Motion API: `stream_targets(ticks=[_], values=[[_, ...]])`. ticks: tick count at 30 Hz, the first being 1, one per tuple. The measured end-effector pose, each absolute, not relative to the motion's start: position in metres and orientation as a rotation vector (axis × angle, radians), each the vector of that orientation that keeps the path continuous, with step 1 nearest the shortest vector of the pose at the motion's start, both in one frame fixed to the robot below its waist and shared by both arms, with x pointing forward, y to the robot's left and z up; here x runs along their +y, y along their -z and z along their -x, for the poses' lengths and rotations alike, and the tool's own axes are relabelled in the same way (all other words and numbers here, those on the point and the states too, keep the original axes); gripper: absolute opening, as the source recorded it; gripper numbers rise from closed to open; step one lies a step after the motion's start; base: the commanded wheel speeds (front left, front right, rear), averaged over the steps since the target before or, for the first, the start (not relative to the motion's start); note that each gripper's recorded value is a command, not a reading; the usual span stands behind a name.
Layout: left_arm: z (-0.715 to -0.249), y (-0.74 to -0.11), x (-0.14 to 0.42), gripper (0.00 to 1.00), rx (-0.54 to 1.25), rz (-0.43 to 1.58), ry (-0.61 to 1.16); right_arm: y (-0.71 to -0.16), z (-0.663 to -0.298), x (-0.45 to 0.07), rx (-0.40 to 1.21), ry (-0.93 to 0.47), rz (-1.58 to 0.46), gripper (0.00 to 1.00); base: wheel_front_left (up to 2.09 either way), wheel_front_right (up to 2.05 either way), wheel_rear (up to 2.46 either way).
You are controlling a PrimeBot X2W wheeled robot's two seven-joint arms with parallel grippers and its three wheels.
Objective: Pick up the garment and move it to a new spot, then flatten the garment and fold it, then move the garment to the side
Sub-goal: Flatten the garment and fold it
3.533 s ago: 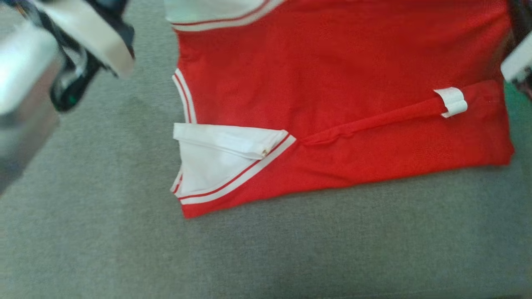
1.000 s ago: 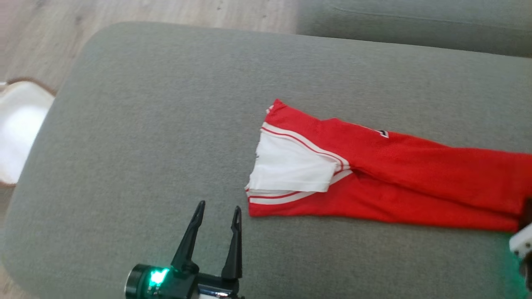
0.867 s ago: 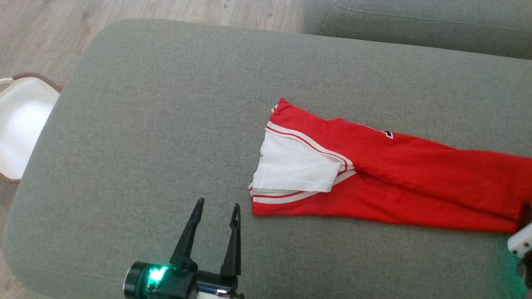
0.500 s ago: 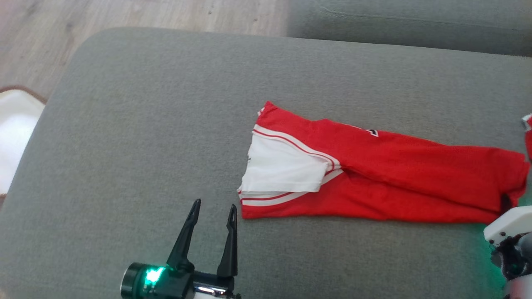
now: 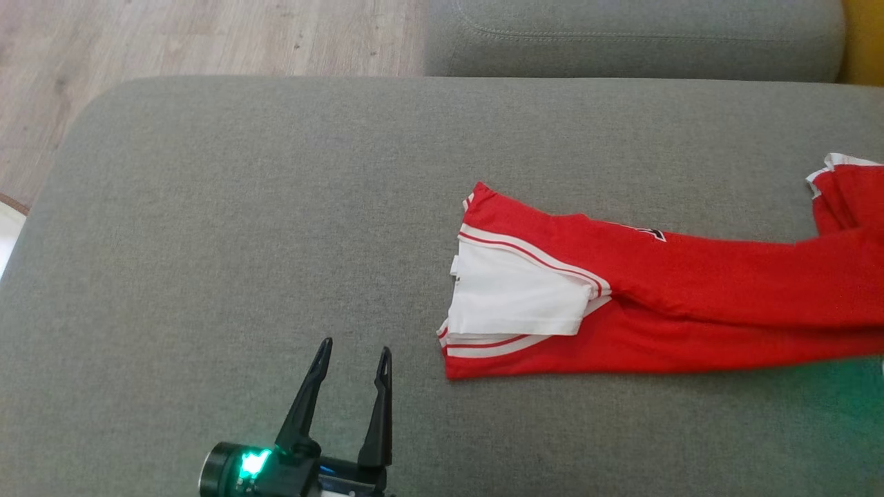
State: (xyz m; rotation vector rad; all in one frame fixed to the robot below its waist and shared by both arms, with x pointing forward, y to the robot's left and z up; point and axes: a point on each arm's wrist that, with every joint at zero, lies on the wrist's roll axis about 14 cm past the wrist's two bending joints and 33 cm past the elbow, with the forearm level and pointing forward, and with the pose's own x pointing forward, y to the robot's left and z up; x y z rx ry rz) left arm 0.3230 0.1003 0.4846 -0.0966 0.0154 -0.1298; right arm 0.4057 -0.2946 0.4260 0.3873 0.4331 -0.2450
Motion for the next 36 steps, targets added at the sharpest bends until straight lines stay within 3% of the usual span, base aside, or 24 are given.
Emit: stream_targets(ticks=[11,17,25,26,27,28,36], values=[[-0.317,-0.484,0.108,1.0,0.015,0.086,0.114,-0.512,-0.443,-0.137,0.266,-0.219,-0.557,0.0,0.0,0.0,0.0],[-0.31,-0.479,0.119,1.0,0.029,0.08,0.076,-0.504,-0.428,-0.036,0.361,-0.496,-0.634,0.0,0.0,0.0,0.0],[-0.305,-0.475,0.132,1.0,0.044,0.08,0.027,-0.468,-0.399,0.038,0.506,-0.666,-0.623,0.0,0.0,0.0,0.0],[-0.306,-0.474,0.132,1.0,0.048,0.081,0.025,-0.466,-0.401,0.041,0.503,-0.667,-0.626,0.06,0.0,0.0,0.0],[-0.306,-0.474,0.132,1.0,0.05,0.082,0.023,-0.466,-0.403,0.043,0.492,-0.664,-0.637,0.71,0.0,0.0,0.0],[-0.306,-0.473,0.132,1.0,0.053,0.082,0.022,-0.467,-0.406,0.045,0.483,-0.663,-0.645,1.0,0.0,0.0,0.0],[-0.311,-0.474,0.128,1.0,0.048,0.082,0.035,-0.488,-0.412,0.05,0.38,-0.681,-0.645,1.0,0.0,0.0,0.0]])
